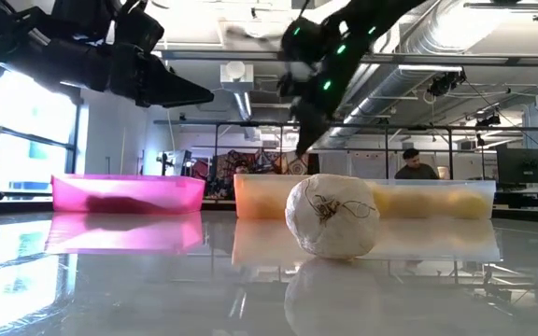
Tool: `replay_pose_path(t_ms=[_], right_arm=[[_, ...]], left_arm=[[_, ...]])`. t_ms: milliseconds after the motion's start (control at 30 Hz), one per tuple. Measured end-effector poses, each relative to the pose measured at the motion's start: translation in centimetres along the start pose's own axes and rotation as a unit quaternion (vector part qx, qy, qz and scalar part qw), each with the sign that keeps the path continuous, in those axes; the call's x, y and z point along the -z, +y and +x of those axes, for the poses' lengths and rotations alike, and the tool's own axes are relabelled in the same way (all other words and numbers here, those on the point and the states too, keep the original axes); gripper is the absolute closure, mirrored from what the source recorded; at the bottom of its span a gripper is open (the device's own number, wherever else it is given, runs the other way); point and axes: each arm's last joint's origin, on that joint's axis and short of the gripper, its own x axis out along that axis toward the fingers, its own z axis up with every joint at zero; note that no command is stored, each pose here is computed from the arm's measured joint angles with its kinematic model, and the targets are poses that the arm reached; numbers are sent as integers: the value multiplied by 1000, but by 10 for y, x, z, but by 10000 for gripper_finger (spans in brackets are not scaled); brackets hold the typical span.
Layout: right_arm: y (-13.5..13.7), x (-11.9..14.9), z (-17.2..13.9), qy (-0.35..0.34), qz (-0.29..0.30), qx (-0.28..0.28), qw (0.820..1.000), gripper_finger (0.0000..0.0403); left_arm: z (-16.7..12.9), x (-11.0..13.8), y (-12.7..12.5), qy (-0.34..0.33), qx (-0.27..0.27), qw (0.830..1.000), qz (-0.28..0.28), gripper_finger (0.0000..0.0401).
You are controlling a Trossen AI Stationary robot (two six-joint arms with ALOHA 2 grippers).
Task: Sort produce into baskets
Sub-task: Put the white garlic into the orange bin
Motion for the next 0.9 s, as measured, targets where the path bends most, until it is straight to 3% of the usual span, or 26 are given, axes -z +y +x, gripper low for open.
replay_pose_path(t_ms=[300, 533, 733, 900], right_arm=[[69, 69, -72, 2, 78, -64, 995, 397], [130, 134, -127, 74, 145, -122, 979, 400], [171, 167, -164, 137, 224, -186, 947, 395], [197, 187, -184, 197, 303, -223, 905, 356]], left_arm=[[0, 1, 8, 1, -15, 1000, 10, 225], [2, -3, 13, -4, -26, 1000, 14, 225], [3, -6, 14, -9, -27, 999, 14, 225], [3, -6, 14, -9, -27, 999, 31, 225]])
